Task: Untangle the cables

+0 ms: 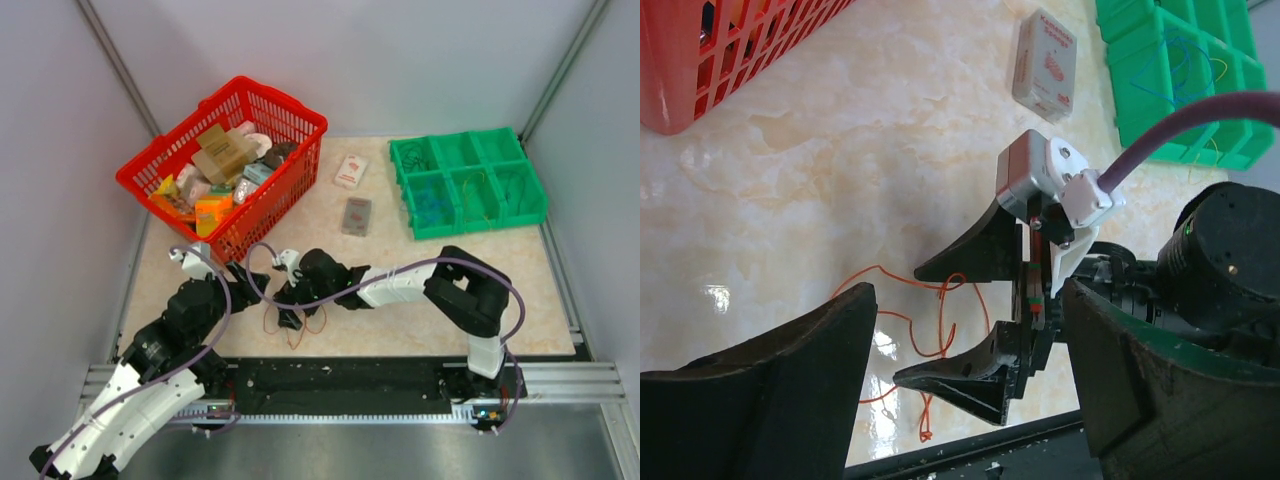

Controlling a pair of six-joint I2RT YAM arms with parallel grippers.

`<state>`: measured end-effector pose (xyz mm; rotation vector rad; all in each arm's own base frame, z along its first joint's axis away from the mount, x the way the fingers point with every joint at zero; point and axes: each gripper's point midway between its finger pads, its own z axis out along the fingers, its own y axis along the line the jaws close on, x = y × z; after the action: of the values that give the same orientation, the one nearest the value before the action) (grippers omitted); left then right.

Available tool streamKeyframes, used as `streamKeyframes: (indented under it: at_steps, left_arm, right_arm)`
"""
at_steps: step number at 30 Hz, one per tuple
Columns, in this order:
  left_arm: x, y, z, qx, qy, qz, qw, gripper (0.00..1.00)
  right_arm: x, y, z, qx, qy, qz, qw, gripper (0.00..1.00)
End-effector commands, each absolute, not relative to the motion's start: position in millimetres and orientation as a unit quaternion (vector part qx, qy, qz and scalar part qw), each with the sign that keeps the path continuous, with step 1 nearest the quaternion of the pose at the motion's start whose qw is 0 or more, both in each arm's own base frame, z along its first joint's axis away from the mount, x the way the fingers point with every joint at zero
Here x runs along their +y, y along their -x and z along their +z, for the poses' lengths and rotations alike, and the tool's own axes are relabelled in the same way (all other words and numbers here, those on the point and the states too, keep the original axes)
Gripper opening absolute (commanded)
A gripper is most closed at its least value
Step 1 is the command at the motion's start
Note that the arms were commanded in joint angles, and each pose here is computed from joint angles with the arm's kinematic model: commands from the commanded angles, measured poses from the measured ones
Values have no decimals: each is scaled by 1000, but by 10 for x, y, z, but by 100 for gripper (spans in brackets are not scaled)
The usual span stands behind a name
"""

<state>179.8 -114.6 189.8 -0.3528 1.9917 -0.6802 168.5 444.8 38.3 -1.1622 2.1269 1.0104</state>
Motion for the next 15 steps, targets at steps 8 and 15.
streamKeyframes:
  at_steps: [8, 15]
  left_arm:
    - [-1146, -1797, 1967, 809, 149, -289, 490, 79]
    - [-1182, -1804, 1939, 813, 144, -290, 484, 79]
  right_arm:
    - [4242, -1697, 390, 800, 437, 282, 299, 93]
    - [4464, -1322, 673, 768, 412, 452, 191, 95]
